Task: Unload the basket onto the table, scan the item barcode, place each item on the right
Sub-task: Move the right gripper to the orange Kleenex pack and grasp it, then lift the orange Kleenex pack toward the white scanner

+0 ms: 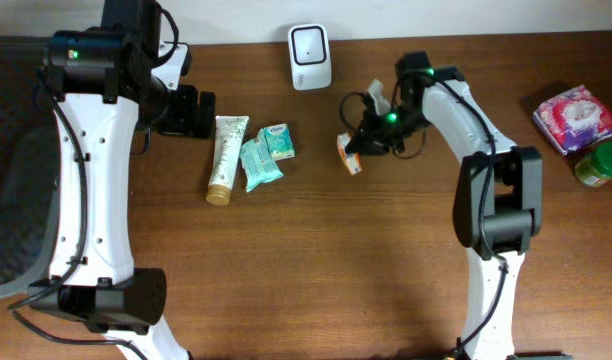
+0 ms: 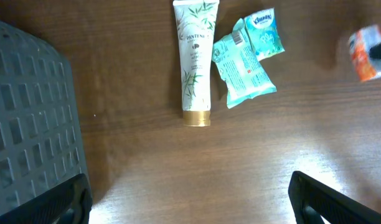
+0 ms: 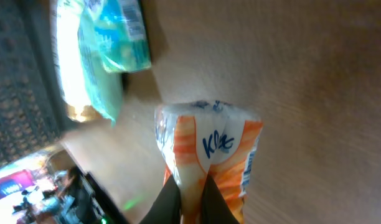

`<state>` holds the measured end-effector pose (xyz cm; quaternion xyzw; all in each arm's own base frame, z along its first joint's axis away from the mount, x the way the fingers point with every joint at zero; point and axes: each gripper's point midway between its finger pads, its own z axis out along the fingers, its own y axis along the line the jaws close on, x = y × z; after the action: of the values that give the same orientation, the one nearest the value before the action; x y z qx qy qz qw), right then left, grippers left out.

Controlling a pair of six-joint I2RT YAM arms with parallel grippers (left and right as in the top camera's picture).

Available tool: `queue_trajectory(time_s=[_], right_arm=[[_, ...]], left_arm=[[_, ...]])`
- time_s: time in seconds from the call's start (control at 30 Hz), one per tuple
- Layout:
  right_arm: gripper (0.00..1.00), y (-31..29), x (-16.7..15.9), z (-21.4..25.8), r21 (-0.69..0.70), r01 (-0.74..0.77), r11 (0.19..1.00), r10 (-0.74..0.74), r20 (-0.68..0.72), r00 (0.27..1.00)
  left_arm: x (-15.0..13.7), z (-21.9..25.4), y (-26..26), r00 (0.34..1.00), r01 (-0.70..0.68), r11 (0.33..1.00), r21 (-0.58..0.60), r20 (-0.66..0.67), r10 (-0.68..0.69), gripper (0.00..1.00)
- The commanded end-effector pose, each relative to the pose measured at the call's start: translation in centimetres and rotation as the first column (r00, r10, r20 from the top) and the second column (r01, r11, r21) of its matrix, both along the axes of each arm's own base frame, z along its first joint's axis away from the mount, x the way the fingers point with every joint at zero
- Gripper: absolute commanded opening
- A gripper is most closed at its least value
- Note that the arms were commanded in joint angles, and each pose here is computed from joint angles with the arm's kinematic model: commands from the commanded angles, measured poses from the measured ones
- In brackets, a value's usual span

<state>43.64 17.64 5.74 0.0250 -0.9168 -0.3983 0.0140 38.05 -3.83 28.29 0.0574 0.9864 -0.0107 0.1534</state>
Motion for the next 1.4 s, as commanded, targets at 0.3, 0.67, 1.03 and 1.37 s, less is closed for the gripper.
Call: queue_trajectory(time_s=[0.3,0.67,1.03,1.37], right_arm=[[0.33,-7.9,-3.3,-2.5,-0.136,0.139,0.981,-0.158,-0.141,0.977],[0.99,-6.1,-1.9,-4.6,-0.482,0.086,0.872,-0.086,0.023,0.996],[0.27,-4.1,-2.4,-4.9,-0.334,0.012,0.942,-0.001,0.032,0.999],[0.04,-0.9,-3.1,-2.2,0.064,0.042,0.997,-0.04,-0.023,0.999]], left_arm=[[-0.2,0.3,0.1,1.0,0.01,1.0,0.009,0.009,-0.01,0.99],[-0.2,0.3,0.1,1.0,0.01,1.0,0.009,0.009,-0.01,0.99],[-0.2,0.3,0.1,1.0,0.01,1.0,0.009,0.009,-0.01,0.99],[-0.2,0.3,0.1,1.0,0.01,1.0,0.009,0.009,-0.01,0.99]])
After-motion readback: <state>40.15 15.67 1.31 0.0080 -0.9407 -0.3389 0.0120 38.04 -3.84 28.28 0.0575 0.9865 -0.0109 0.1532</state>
